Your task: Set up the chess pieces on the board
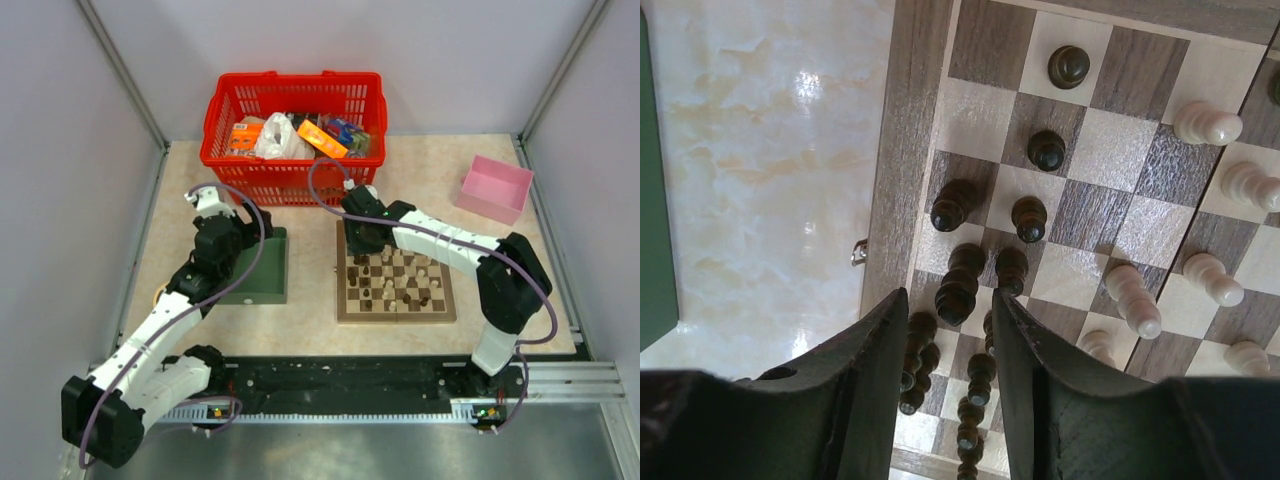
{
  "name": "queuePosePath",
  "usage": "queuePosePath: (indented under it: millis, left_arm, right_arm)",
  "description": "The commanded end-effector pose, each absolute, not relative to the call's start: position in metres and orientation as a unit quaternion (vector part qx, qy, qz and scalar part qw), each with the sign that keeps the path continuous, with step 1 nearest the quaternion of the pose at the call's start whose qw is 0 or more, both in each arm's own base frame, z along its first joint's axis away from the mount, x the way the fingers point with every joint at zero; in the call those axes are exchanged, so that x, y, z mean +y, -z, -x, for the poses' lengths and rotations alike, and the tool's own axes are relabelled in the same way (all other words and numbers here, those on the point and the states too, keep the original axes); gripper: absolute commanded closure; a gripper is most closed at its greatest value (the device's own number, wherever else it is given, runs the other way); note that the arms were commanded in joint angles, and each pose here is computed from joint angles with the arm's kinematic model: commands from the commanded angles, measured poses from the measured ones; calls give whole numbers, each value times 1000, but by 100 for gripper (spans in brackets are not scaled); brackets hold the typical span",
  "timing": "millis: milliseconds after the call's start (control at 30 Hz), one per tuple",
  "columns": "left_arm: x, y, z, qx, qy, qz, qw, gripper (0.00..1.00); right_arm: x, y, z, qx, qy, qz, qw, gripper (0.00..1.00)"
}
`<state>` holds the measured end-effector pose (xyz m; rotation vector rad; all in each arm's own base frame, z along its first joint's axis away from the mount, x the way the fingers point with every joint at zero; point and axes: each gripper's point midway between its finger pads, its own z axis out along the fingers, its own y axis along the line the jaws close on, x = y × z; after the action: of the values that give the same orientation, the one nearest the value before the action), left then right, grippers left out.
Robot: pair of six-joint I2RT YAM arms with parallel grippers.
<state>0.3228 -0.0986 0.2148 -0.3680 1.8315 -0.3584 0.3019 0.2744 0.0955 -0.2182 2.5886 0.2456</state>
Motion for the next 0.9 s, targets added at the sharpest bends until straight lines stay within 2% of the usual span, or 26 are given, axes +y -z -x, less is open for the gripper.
queuePosePath:
  millis: [0,233,267,367,400,500,533,867]
  left_arm:
    - [-97,-220,-325,775,163,163,589,1]
    - [-96,-219,-325,775,164,165,587,1]
    - [-96,-217,-326,776,164,165,586,1]
    - [-97,-218,-326,775,166,165,587,1]
    - [-96,-219,-326,775,166,166,587,1]
    - [-96,-218,-326,775,167,167,586,1]
    - [-95,-218,-326,775,167,168,587,1]
    - [-94,-216,-326,775,167,171,584,1]
  right_arm:
    - [290,-106,-309,951,-105,85,278,61]
    - [293,-103,-309,952,-108,88,274,68]
    - [293,-102,-308,952,-109,88,272,74]
    - [294,-104,-308,951,-113,89,272,75]
    - [294,-103,-308,952,-113,89,271,80]
    - [295,-104,-307,951,-114,91,271,82]
    - [295,-104,-307,951,-114,89,271,87]
    - [300,-109,-310,948,-128,87,279,87]
